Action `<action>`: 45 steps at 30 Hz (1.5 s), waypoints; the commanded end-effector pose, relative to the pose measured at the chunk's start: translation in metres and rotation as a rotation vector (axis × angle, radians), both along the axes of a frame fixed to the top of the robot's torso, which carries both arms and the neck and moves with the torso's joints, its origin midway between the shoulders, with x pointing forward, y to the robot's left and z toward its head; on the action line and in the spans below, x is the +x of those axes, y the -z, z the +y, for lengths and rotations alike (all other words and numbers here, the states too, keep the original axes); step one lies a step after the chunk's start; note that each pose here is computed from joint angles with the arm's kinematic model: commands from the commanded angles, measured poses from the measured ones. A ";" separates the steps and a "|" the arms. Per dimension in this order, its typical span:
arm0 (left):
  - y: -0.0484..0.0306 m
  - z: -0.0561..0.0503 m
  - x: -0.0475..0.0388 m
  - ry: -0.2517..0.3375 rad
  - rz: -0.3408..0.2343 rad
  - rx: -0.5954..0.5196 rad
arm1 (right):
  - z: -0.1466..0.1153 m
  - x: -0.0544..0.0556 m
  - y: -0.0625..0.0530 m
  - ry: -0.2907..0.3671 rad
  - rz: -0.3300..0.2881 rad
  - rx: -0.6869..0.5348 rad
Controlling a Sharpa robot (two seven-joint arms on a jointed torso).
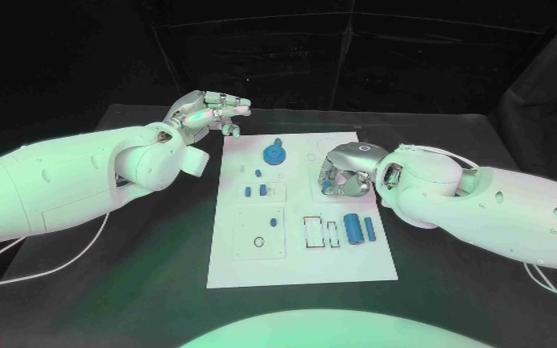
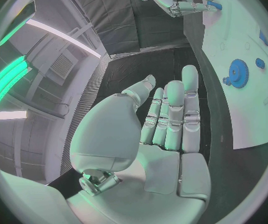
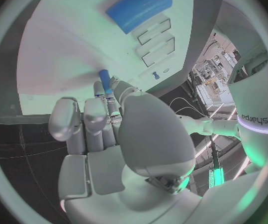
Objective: Assemble the parts on the task board
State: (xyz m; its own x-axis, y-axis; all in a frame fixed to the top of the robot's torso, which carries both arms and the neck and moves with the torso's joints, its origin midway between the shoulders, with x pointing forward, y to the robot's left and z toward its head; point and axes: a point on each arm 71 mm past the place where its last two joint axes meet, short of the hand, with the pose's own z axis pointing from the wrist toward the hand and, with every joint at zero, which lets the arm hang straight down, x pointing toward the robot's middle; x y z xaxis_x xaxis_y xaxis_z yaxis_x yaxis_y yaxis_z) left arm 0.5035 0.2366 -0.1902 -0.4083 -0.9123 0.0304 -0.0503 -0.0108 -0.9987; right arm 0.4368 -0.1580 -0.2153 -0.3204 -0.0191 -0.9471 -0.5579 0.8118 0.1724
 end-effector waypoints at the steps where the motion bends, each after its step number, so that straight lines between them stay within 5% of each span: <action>1: -0.0014 0.000 0.0002 0.005 -0.005 -0.010 | 0.001 0.000 -0.007 0.006 -0.082 0.048; 10: -0.0013 0.003 0.0004 -0.002 -0.004 -0.006 | -0.001 -0.011 -0.024 -0.003 -0.143 0.218; 16: -0.0009 0.003 0.0008 -0.002 -0.001 -0.005 | 0.001 -0.026 -0.034 -0.012 -0.089 0.323; 25: -0.0010 0.001 0.0011 0.001 -0.002 -0.006 | 0.033 -0.039 -0.036 -0.115 -0.007 0.378; 34: -0.0010 -0.004 0.0019 0.009 -0.005 -0.009 | 0.077 -0.057 -0.009 -0.287 0.031 0.315; 45: -0.0009 -0.009 0.0024 0.018 -0.004 -0.011 | 0.096 -0.066 0.018 -0.349 0.070 0.273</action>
